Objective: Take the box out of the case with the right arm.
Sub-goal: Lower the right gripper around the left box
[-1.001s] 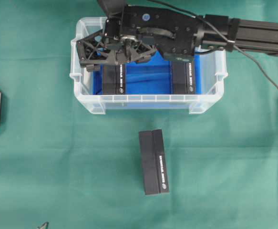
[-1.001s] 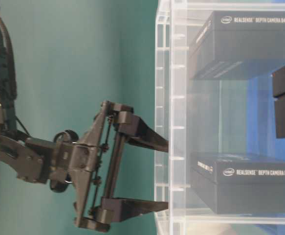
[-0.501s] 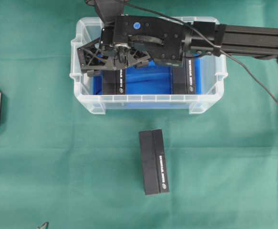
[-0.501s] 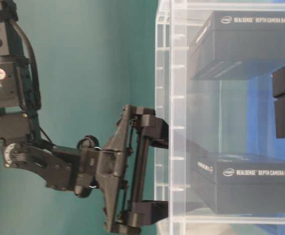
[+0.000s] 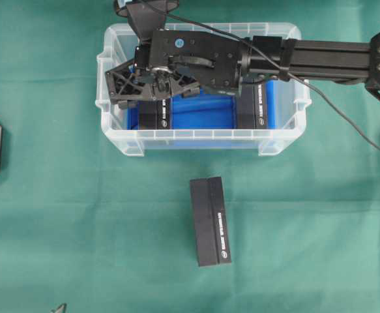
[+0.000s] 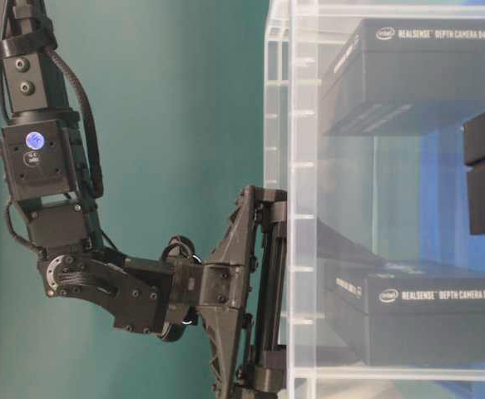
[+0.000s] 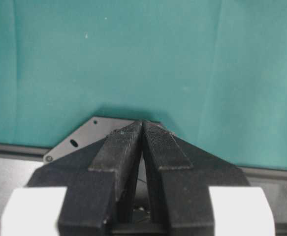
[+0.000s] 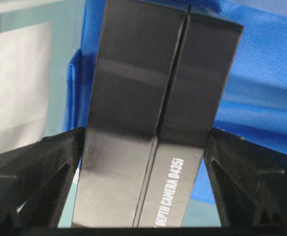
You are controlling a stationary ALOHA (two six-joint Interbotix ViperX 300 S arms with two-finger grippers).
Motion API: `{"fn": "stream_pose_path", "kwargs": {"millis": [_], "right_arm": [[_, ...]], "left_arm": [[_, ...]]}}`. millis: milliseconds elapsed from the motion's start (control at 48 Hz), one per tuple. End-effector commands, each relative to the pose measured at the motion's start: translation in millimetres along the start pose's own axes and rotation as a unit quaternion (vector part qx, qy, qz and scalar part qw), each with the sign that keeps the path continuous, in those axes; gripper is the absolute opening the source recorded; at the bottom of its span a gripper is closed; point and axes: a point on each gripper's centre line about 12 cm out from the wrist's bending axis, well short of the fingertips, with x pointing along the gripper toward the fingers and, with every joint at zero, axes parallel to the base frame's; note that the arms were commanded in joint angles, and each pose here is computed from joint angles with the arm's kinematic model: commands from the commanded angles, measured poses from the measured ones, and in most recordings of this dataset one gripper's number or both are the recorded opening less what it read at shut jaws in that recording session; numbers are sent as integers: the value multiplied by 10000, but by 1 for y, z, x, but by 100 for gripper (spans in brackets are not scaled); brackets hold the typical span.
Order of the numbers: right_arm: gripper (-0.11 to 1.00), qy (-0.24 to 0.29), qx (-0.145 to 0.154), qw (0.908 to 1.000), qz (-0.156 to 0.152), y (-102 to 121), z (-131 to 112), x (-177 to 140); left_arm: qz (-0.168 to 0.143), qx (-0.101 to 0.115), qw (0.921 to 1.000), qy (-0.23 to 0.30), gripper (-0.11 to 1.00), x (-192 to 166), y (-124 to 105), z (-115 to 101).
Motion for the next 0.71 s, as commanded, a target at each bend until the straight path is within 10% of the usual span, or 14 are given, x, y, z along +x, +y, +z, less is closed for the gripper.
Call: {"fn": "stream_pose_path", "kwargs": {"millis": [0, 542, 688], "right_arm": [[95, 9, 25, 9999, 157, 3, 0, -13], [93, 94, 196, 9997, 101, 0, -5, -7], [78, 103, 326, 9994, 71, -1, -7, -7]], "left_arm": [[-18, -18, 9999, -113, 2, -7, -1, 5], [-26, -18, 9999, -112, 2, -7, -1, 5], [-23, -26, 9999, -112, 2, -7, 0, 5]]}}
